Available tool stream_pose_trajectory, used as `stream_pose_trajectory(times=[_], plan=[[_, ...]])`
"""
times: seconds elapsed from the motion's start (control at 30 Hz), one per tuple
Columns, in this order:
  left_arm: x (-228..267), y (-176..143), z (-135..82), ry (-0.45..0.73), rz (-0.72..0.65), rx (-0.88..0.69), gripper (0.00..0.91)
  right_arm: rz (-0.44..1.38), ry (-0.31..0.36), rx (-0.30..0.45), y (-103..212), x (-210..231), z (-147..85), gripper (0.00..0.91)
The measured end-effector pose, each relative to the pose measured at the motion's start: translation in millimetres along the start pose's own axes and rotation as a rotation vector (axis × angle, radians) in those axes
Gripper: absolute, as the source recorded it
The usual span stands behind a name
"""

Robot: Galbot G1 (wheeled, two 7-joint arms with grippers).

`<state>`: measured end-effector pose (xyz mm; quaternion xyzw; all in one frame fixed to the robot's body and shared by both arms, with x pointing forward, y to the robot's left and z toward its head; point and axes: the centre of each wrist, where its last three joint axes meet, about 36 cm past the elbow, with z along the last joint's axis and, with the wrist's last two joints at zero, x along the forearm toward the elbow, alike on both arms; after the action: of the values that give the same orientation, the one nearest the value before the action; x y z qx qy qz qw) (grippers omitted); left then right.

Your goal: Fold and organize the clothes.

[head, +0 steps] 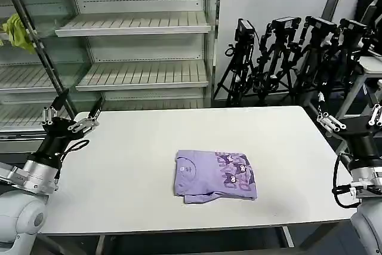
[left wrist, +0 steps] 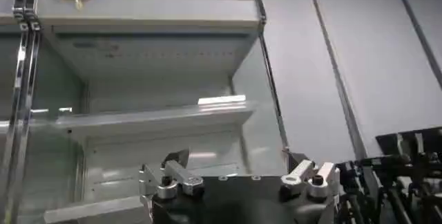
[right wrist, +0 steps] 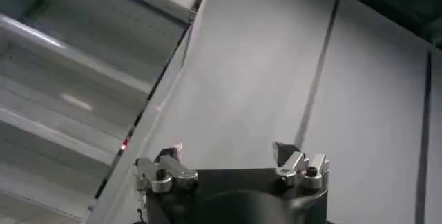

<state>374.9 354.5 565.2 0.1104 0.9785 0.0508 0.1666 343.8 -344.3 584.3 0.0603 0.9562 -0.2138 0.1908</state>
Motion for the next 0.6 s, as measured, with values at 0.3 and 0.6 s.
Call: stream_pose_trajectory(times=[0.3,0.6], plan=[[1,0,2,-0.001,-0.010,0.026,0.907,0.018,-0.003,0.002,0,-3,8,0.907],[0,1,0,-0.007,-0.014,0.026,0.907,0.032,0.005,0.003,0,-6,15,0.907]])
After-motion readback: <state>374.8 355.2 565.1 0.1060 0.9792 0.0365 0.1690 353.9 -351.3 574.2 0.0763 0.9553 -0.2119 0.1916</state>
